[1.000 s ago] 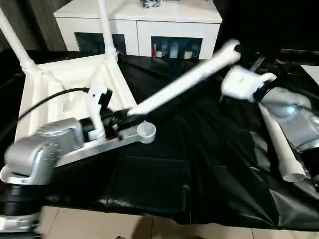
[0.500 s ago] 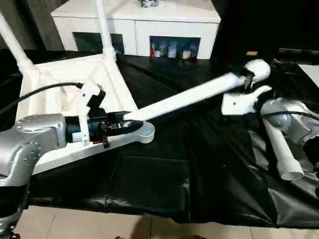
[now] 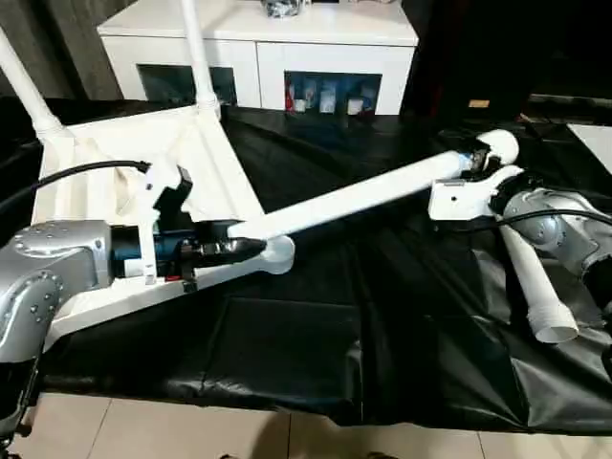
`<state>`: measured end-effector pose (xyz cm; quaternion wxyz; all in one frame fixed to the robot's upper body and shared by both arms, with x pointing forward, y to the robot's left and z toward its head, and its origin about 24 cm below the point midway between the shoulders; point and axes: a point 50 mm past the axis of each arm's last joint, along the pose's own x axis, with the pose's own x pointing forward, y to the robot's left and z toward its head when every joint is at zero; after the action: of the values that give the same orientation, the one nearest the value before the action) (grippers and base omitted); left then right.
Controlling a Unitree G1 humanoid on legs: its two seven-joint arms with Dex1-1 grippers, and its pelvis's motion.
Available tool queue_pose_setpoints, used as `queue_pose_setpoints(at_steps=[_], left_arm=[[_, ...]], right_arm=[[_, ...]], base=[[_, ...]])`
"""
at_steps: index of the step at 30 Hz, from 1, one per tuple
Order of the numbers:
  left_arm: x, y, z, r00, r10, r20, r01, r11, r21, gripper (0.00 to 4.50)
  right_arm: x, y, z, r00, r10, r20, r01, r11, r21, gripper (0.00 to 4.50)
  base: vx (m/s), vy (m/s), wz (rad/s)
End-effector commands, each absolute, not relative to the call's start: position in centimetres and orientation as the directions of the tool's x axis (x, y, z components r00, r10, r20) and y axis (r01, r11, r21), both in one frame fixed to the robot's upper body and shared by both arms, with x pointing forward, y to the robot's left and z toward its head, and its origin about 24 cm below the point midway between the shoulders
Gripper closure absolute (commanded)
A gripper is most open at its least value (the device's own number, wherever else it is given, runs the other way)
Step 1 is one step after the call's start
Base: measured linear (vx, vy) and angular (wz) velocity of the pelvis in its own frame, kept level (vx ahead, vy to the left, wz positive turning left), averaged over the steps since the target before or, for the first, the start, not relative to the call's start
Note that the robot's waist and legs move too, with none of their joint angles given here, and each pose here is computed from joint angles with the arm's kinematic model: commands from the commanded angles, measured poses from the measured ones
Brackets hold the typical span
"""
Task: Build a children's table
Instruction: Insert table leg to table base
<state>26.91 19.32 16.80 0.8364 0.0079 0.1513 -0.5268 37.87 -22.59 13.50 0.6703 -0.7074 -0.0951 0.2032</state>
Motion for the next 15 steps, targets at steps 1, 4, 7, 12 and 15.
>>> queue_pose_setpoints(at_steps=[1,4,7,12,15], left_arm=[[27.0,19.9,17.5,0.424,-0.873,-0.242,0.881,0.459,-0.112,3.16],[27.0,20.0,17.5,0.431,-0.87,-0.241,0.878,0.465,-0.109,3.16],[27.0,20.1,17.5,0.437,-0.867,-0.241,0.876,0.471,-0.105,3.16],[27.1,20.3,17.6,0.448,-0.862,-0.237,0.871,0.48,-0.102,3.16],[28.3,21.4,17.7,0.568,-0.79,-0.232,0.799,0.596,-0.073,3.16]], right_arm=[[38.0,-22.4,13.9,0.897,0.414,-0.155,-0.134,-0.08,-0.988,1.33],[38.0,-22.4,13.6,0.893,0.418,-0.164,-0.147,-0.074,-0.986,1.71],[37.9,-22.3,13.3,0.89,0.423,-0.173,-0.159,-0.067,-0.985,2.04],[37.9,-22.2,13.2,0.888,0.426,-0.175,-0.165,-0.059,-0.984,2.47],[37.9,-22.3,13.1,0.889,0.423,-0.174,-0.17,-0.046,-0.984,2.59]], base=[[0.0,0.0,0.0],[0.0,0.0,0.0],[0.0,0.0,0.0],[0.0,0.0,0.0],[0.0,0.0,0.0]])
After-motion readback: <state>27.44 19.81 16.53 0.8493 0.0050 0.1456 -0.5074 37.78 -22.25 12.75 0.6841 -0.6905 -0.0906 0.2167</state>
